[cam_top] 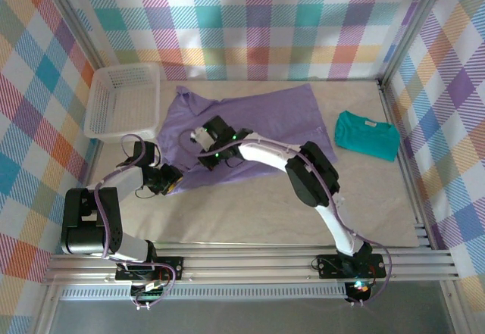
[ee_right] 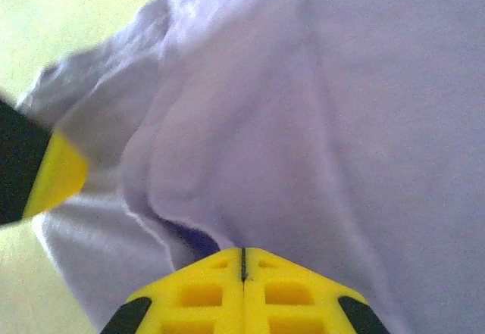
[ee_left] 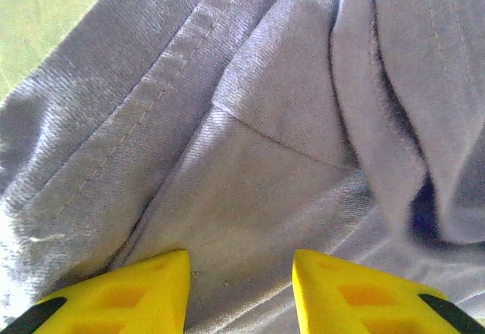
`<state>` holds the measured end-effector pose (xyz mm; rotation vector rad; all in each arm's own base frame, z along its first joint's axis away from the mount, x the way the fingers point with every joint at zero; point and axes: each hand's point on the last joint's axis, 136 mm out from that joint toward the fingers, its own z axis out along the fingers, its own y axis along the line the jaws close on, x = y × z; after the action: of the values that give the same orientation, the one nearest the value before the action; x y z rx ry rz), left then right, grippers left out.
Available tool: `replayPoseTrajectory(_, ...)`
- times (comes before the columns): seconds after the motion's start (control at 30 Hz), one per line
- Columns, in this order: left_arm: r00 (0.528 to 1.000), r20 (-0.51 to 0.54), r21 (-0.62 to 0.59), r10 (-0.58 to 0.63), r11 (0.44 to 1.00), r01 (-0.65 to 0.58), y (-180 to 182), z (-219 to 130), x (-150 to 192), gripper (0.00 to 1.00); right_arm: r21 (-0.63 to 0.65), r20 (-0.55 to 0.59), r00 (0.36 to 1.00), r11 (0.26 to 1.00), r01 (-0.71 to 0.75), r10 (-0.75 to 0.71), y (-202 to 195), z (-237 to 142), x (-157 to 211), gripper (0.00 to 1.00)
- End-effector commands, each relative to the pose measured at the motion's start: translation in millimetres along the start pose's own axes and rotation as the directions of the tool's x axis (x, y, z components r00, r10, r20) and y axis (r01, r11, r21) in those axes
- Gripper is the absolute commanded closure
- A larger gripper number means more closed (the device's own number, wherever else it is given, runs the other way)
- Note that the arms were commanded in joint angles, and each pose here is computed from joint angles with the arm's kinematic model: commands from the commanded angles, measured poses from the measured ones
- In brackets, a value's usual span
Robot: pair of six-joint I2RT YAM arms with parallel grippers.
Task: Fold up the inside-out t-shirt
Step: Smooth out the T-shirt at the center of the table, then move the T-shirt to the center of the table.
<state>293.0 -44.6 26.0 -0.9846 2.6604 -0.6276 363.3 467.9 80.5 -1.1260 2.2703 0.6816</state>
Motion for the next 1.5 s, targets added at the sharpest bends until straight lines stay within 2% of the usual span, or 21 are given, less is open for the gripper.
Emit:
replayPoseTrajectory(0.0, 1.0, 0.008, -0.038, -0.001, 0.999, 0.001, 14, 2, -1, 0.59, 0.051, 0.064, 0.967, 0.967, -0.25, 0.247, -50, -16, -30, 1.0)
replayPoseTrajectory(0.07, 1.0, 0.009, -0.038, 0.0, 0.999, 0.0, 14, 1, -2, 0.59, 0.106, 0.056, 0.941, 0.935, -0.338, 0.334, -78, -8, -31, 1.0)
replayPoseTrajectory(0.1, 1.0, 0.008, -0.039, 0.001, 0.999, 0.0, 14, 1, -1, 0.59, 0.128, 0.04, 0.926, 0.917, -0.377, 0.375, -88, -5, -29, 0.97)
replayPoseTrajectory(0.2, 1.0, 0.011, -0.044, 0.007, 0.999, -0.007, 15, 0, -2, 0.59, 0.179, 0.026, 0.902, 0.886, -0.427, 0.43, -106, -5, -27, 0.76)
replayPoseTrajectory(0.23, 1.0, 0.011, -0.047, 0.009, 0.999, -0.009, 15, -1, -2, 0.59, 0.189, 0.029, 0.9, 0.882, -0.432, 0.435, -109, -8, -26, 0.73)
replayPoseTrajectory(0.43, 0.999, 0.032, -0.043, 0.021, 0.999, -0.019, 11, -6, -6, 0.58, 0.237, 0.054, 0.907, 0.877, -0.419, 0.418, -117, -43, -31, 0.67)
replayPoseTrajectory(0.6, 0.996, 0.082, 0.015, 0.033, 0.999, -0.034, -10, -18, -20, 0.54, 0.187, 0.091, 0.919, 0.9, -0.393, 0.382, -104, -96, -26, 0.62)
replayPoseTrajectory(0.73, 0.985, 0.165, 0.065, 0.045, 0.996, -0.056, -32, -38, -38, 0.49, 0.201, 0.057, 0.876, 0.854, -0.48, 0.479, -124, -144, 35, 0.58)
replayPoseTrajectory(0.87, 0.972, 0.212, 0.12, 0.105, 0.984, -0.133, -65, -46, -43, 0.45, 0.246, 0.062, 0.75, 0.718, -0.651, 0.658, -170, -184, 110, 0.56)
replayPoseTrajectory(0.93, 0.973, 0.174, 0.137, 0.152, 0.975, -0.177, -83, -38, -35, 0.45, 0.277, 0.095, 0.663, 0.62, -0.734, 0.743, -198, -202, 139, 0.56)
replayPoseTrajectory(1.0, 0.974, 0.144, 0.135, 0.174, 0.972, -0.193, -94, -28, -32, 0.45, 0.357, 0.108, 0.619, 0.551, -0.754, 0.778, -223, -210, 164, 0.56)
replayPoseTrajectory(1.1, 0.977, 0.138, 0.11, 0.163, 0.978, -0.179, -93, -19, -38, 0.45, 0.449, 0.054, 0.551, 0.473, -0.758, 0.833, -244, -207, 197, 0.58)
replayPoseTrajectory(1.2, 0.976, 0.136, 0.052, 0.172, 0.982, -0.18, -83, -11, -42, 0.45, 0.531, 0.006, 0.519, 0.437, -0.726, 0.855, -253, -206, 224, 0.59)
replayPoseTrajectory(1.47, 0.989, 0.04, -0.022, 0.145, 0.989, -0.144, -42, 12, -14, 0.46, 0.601, -0.119, 0.395, 0.383, -0.702, 0.911, -220, -207, 281, 0.64)
